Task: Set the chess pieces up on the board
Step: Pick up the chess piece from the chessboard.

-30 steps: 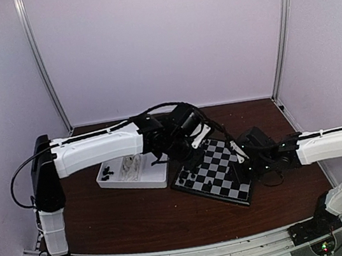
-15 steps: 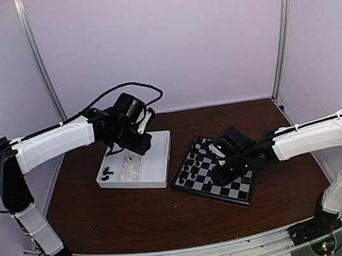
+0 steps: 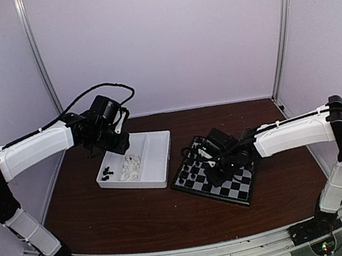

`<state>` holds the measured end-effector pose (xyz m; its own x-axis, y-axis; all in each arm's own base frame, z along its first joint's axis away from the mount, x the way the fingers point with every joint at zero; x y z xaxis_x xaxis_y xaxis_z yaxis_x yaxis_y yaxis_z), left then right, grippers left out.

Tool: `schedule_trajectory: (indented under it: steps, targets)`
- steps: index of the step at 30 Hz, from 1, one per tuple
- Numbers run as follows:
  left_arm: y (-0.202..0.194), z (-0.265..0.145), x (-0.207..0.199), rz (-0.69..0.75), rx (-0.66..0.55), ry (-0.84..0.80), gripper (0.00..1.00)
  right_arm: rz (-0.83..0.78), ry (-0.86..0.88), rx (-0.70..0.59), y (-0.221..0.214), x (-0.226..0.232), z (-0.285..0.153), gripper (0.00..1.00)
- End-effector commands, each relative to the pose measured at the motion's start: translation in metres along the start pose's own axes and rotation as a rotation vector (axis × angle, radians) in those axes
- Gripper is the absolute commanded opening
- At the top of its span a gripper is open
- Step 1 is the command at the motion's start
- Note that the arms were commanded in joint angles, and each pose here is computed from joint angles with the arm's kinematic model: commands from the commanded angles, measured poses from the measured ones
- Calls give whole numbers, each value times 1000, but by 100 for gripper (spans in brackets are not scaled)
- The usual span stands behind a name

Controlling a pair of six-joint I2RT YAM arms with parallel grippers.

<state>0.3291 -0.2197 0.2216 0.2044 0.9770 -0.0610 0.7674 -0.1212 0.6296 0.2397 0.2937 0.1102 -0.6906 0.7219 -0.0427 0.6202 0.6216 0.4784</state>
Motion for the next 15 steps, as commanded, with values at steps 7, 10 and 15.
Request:
schedule_trajectory:
  steps: [7, 10, 15]
  targets:
    - [7, -4, 13, -64, -52, 2, 38, -29, -22, 31, 3, 4, 7, 25]
    - [8, -3, 14, -65, -51, 4, 38, -32, -19, 36, 3, 5, 10, 24]
    - [6, -2, 15, -63, -46, 5, 38, -32, -18, 41, 4, 6, 14, 21]
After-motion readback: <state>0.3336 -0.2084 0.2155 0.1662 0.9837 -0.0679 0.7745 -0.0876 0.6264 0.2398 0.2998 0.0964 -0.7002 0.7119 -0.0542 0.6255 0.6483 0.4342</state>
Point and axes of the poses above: each gripper's point midway between its finger pads, its own z axis out along the fingers, its own x axis along the line the jaws close on, y = z × x, the point moved 5 cm from there along -z, back along the fingers, and after that the axes turned 14 degrees about -z, right-handed, at the moved point
